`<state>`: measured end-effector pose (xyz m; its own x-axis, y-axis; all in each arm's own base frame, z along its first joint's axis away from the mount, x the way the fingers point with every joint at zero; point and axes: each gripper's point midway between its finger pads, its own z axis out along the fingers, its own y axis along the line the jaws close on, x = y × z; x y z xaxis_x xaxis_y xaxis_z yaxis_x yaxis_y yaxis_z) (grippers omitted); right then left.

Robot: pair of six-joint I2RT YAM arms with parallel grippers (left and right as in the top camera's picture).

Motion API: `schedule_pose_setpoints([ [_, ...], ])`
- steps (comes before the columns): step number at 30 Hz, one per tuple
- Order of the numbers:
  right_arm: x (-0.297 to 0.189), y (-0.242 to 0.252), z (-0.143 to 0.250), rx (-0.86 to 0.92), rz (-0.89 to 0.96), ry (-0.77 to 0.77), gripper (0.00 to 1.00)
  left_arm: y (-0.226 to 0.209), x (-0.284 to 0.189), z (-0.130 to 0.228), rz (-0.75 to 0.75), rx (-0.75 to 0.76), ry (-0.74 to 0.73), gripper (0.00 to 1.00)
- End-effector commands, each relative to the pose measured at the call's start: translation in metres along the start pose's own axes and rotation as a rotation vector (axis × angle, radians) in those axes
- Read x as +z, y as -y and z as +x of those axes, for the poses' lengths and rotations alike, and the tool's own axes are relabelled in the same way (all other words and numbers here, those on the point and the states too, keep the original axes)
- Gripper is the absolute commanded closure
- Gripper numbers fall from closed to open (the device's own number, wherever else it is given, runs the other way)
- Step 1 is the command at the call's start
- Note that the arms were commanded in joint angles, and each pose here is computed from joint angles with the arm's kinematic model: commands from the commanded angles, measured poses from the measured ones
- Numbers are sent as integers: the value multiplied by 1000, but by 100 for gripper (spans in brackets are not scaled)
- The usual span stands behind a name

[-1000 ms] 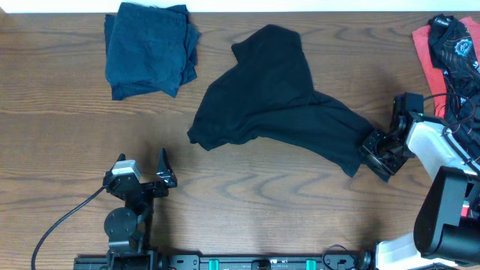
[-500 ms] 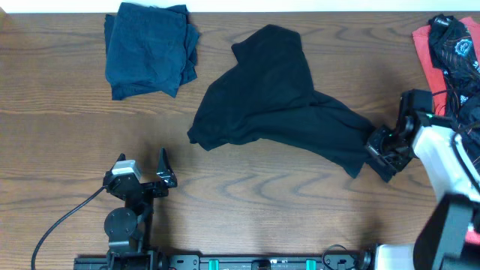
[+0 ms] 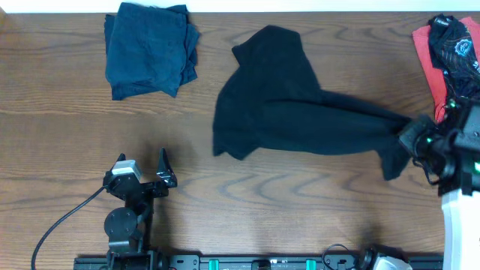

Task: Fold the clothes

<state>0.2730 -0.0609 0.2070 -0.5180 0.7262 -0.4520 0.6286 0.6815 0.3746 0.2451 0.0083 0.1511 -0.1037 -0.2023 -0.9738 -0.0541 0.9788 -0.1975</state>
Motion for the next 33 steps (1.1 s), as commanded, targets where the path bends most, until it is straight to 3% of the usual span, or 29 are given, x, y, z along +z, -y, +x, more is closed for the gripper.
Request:
schedule_pose_setpoints([
  [1,-11,3,-6,-5,8,38,94,-4,1,16,-14,4,-51,2],
  [12,-10,16,9,-20,68,-23,94,-4,1,16,-14,4,-51,2],
  [15,-10,16,12,-18,61,-37,99,-4,1,16,-15,5,-50,2],
  [28,-11,19,24,-34,69,-90,97,-3,1,15,-7,-3,-47,2],
  [33,-11,21,27,-52,77,-103,99,57,-9,-1,335,-24,-16,2],
])
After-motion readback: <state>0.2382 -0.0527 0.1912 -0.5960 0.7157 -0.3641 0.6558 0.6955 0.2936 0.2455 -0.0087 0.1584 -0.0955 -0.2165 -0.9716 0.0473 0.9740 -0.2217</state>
